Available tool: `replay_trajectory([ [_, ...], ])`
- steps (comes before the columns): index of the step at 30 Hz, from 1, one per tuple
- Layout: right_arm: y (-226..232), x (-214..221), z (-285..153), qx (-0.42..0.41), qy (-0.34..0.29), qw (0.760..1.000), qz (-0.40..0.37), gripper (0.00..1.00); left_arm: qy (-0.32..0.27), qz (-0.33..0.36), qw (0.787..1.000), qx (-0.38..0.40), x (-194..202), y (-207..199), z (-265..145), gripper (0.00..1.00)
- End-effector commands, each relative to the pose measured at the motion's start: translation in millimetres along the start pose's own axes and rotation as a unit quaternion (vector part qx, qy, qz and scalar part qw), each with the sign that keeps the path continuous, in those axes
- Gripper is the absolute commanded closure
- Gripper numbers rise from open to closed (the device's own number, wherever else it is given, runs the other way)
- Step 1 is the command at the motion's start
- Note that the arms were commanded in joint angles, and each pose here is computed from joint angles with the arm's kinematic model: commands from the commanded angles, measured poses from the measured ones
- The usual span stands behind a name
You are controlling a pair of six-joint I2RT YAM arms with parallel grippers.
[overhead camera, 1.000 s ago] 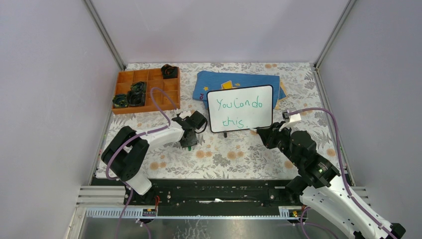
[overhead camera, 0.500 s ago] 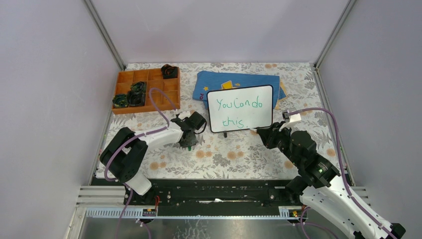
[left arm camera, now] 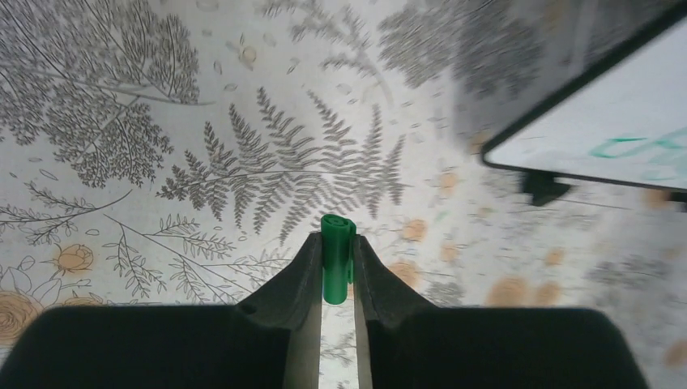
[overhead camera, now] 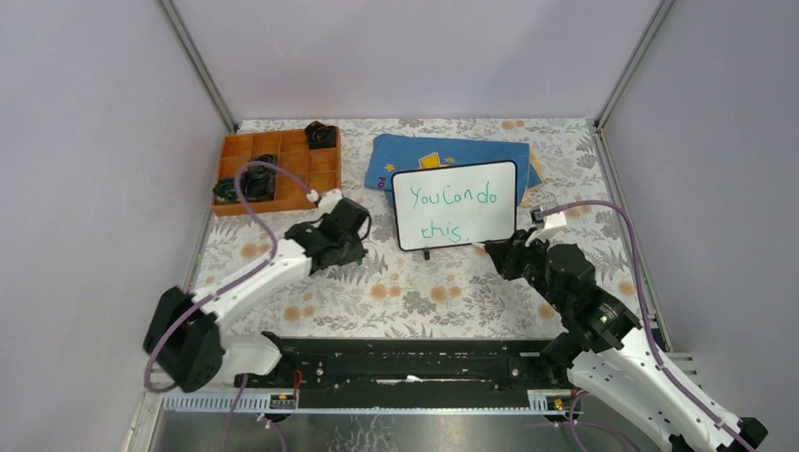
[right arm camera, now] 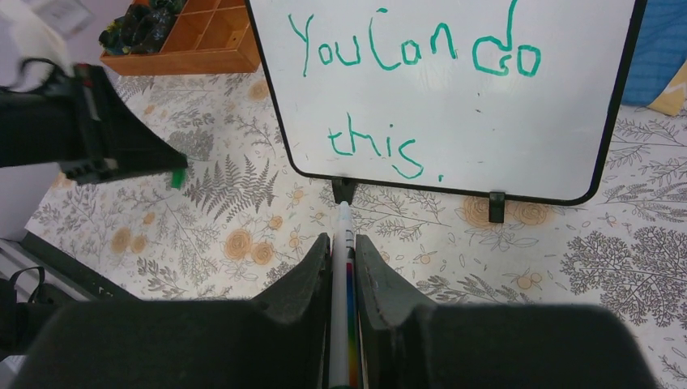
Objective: Write a sentence on the whiteboard
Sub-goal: Close the whiteboard marker at the center of the board.
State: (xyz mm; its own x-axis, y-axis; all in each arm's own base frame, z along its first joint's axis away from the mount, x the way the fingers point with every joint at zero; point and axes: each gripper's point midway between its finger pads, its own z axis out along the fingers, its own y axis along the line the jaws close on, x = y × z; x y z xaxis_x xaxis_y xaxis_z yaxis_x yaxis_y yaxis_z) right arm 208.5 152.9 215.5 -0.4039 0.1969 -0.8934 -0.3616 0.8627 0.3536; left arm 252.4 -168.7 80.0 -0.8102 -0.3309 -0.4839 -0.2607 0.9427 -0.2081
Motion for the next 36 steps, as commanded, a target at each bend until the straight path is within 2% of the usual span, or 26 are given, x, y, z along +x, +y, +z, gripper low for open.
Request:
replay_trajectory([
  [1,16.4,-39.6,0.6,-0.018,-0.043,0.999,-0.003,1.0,-0.092,-0.042,0.991,0.086,-52.3,-22.7,-50.0,1.0],
  [5,41.2,-70.9,8.6,-0.06,-0.08,0.995,0.0,1.0,-0.166,-0.067,0.966,0.185,-85.3,-41.6,-102.5,1.0],
  [9,69.4,-119.5,12.4,-0.105,-0.161,0.981,-0.004,1.0,-0.234,-0.099,0.927,0.276,-112.7,-53.4,-159.1,1.0],
  [12,96.3,-155.5,10.0,-0.118,-0.234,0.964,-0.03,1.0,-0.269,-0.123,0.895,0.334,-128.0,-60.2,-196.0,1.0],
  [16,149.3,-181.7,-6.2,-0.125,-0.329,0.931,-0.094,1.0,-0.302,-0.144,0.859,0.388,-143.3,-64.9,-235.4,1.0],
  [21,189.9,-184.4,-19.9,-0.117,-0.397,0.904,-0.112,1.0,-0.329,-0.173,0.814,0.447,-150.9,-65.2,-268.9,1.0],
  [25,205.3,-168.3,-19.5,-0.095,-0.419,0.896,-0.115,1.0,-0.354,-0.172,0.779,0.489,-151.6,-62.1,-293.2,1.0],
  [28,202.5,-166.2,-20.7,-0.089,-0.421,0.899,-0.082,1.0,-0.375,-0.173,0.764,0.495,-153.7,-53.2,-307.1,1.0],
  [32,202.6,-162.1,-24.3,-0.117,-0.409,0.904,-0.045,1.0,-0.394,-0.183,0.74,0.514,-155.3,-45.5,-323.3,1.0],
  [36,214.4,-161.2,-28.1,-0.153,-0.402,0.902,-0.041,1.0,-0.395,-0.197,0.719,0.537,-158.6,-47.0,-337.3,1.0],
])
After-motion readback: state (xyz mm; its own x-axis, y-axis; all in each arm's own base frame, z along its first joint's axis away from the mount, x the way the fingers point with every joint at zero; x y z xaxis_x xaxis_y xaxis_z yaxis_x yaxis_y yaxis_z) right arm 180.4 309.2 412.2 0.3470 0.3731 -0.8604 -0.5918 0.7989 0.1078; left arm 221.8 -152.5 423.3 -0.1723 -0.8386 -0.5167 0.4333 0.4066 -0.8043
